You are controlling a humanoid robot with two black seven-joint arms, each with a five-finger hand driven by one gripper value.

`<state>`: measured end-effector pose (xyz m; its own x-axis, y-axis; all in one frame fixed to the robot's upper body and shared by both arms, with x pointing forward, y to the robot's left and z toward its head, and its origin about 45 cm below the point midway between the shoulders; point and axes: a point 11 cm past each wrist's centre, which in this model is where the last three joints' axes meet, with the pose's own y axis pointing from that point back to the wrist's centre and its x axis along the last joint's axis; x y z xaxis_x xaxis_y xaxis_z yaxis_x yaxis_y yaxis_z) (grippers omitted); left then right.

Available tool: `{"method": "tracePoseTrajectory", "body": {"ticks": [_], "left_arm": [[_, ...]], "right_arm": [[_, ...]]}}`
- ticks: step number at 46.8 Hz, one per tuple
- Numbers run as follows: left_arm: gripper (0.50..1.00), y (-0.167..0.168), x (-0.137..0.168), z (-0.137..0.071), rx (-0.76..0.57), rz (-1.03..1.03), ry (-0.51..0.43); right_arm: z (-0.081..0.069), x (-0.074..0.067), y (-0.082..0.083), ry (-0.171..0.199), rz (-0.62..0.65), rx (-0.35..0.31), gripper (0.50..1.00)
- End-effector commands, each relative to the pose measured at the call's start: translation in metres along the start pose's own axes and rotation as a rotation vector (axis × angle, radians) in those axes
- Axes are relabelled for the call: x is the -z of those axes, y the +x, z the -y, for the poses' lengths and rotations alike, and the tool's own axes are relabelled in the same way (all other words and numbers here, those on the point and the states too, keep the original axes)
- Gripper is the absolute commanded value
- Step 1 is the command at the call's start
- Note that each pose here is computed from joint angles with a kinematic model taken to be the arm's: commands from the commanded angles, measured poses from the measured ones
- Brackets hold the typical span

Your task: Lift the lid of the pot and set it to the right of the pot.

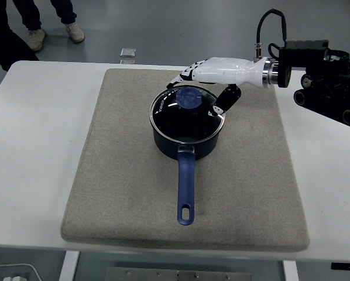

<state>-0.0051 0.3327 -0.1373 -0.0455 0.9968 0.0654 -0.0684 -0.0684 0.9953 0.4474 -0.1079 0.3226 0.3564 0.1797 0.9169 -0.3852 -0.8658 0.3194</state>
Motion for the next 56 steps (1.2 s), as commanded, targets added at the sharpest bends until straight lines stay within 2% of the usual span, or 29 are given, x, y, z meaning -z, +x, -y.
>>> {"method": "tracePoseTrajectory", "body": {"ticks": [1,11,18,25,56], "left_arm": [[1.0,0.0,0.0,0.0,0.0,0.0,-0.001],[1.0,0.0,0.0,0.0,0.0,0.0,0.001],[1.0,0.0,0.0,0.0,0.001,0.0,-0.001],[1.0,0.0,0.0,0.0,0.0,0.0,-0.001],[1.0,0.0,0.0,0.0,0.0,0.0,0.001]], "right_arm": [[0.0,0.001,0.003,0.001,-0.005,-0.003,0.915],[0.001,0.001,0.0,0.003,0.0,-0.002,0.913],[0.01,0.008,-0.005,0.024,0.002,0.008,0.913],[0.007,-0.002,-0.008,-0.004,0.0,0.007,0.913],[0.007,-0.003,-0.011,-0.006,-0.017,0.026,0.901]]}}
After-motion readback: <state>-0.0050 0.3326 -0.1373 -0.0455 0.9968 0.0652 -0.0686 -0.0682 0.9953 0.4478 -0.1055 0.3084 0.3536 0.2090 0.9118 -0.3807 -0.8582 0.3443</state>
